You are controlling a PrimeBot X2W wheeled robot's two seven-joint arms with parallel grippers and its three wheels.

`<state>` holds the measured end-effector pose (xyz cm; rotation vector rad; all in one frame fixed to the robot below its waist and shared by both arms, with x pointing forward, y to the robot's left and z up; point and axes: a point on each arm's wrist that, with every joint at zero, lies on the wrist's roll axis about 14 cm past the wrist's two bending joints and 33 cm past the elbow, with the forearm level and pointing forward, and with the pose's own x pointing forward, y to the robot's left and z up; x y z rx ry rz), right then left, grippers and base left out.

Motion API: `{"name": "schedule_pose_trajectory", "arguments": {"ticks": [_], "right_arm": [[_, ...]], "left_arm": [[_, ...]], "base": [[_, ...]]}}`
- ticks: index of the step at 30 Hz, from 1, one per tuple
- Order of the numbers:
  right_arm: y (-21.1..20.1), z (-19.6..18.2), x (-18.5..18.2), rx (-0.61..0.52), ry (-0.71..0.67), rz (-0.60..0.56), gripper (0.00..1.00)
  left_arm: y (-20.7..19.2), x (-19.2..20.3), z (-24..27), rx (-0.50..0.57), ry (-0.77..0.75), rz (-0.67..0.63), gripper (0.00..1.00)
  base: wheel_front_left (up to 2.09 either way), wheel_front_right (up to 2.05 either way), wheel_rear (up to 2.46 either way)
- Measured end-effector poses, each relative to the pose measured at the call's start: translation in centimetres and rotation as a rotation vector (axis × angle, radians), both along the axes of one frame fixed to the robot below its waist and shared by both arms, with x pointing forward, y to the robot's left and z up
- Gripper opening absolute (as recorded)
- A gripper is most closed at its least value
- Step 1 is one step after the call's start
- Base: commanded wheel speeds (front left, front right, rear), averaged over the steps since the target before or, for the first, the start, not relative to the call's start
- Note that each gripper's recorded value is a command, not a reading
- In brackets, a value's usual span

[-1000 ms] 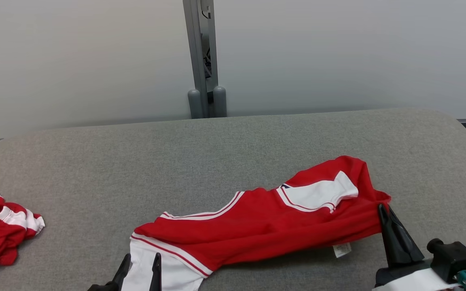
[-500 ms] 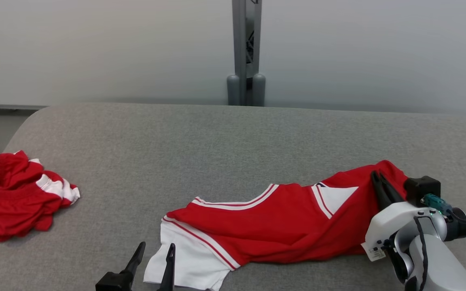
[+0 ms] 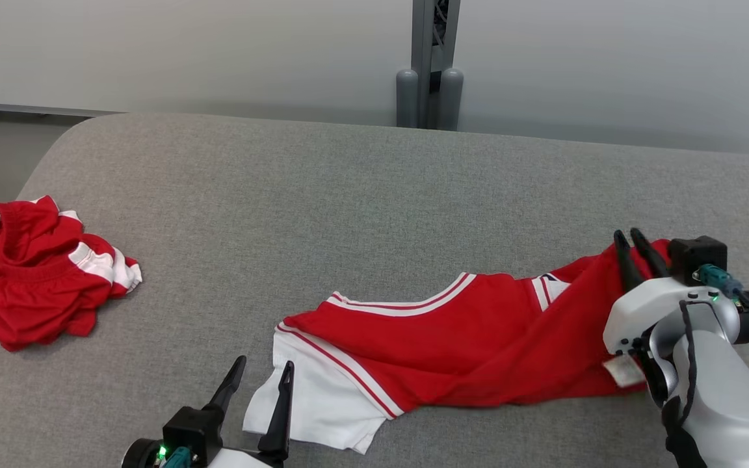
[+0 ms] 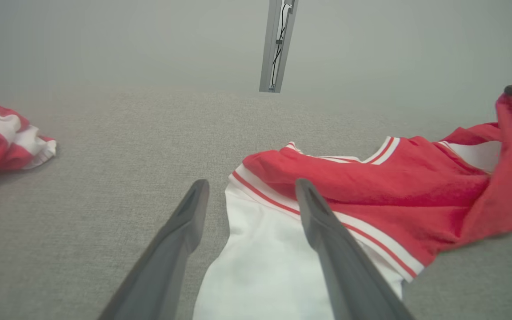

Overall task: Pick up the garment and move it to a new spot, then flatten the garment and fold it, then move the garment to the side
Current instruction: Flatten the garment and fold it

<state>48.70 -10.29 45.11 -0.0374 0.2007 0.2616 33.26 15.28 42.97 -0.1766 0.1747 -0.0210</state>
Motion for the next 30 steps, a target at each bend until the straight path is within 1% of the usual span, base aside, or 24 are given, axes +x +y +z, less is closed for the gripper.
{"name": "schedule_pose_trajectory", "arguments": {"ticks": [1,4,6,9,11,17,19,24,30], "right_arm": [[-0.1,0.4,0.2,0.008,-0.015,-0.009,1.0],[-0.7,2.0,0.6,0.024,-0.071,-0.029,1.0],[-0.9,2.0,-0.1,0.035,-0.083,-0.037,1.0],[-1.1,3.5,-1.1,0.054,-0.141,-0.034,1.0],[-1.1,4.1,-2.2,0.062,-0.173,-0.027,1.0],[-2.7,4.2,-7.3,0.072,-0.208,-0.053,1.0],[-3.6,3.4,-9.0,0.068,-0.193,-0.071,1.0],[-5.5,0.0,-13.4,0.103,-0.09,-0.143,1.0],[-5.8,-1.8,-15.4,0.104,-0.035,-0.154,1.0]], "left_arm": [[0.0,0.1,0.0,0.002,0.0,-0.002,1.0],[-0.1,0.3,0.1,0.006,-0.003,-0.006,1.0],[0.0,0.4,0.2,0.0,-0.008,-0.001,1.0],[0.4,0.5,0.6,-0.005,-0.021,0.016,1.0],[0.5,0.4,0.8,-0.005,-0.026,0.023,1.0],[-0.4,-0.2,1.0,-0.01,-0.035,-0.001,1.0],[-0.9,-0.3,1.2,-0.015,-0.04,-0.014,1.0],[-1.9,-0.5,1.6,-0.02,-0.053,-0.043,1.0],[-2.3,-0.7,1.7,-0.022,-0.059,-0.055,1.0]], "base": [[0.0,0.0,0.0],[0.0,0.0,0.0],[0.0,0.0,0.0],[0.0,0.0,0.0],[0.0,0.0,0.0],[0.0,0.0,0.0],[0.0,0.0,0.0],[0.0,0.0,0.0],[0.0,0.0,0.0]]}}
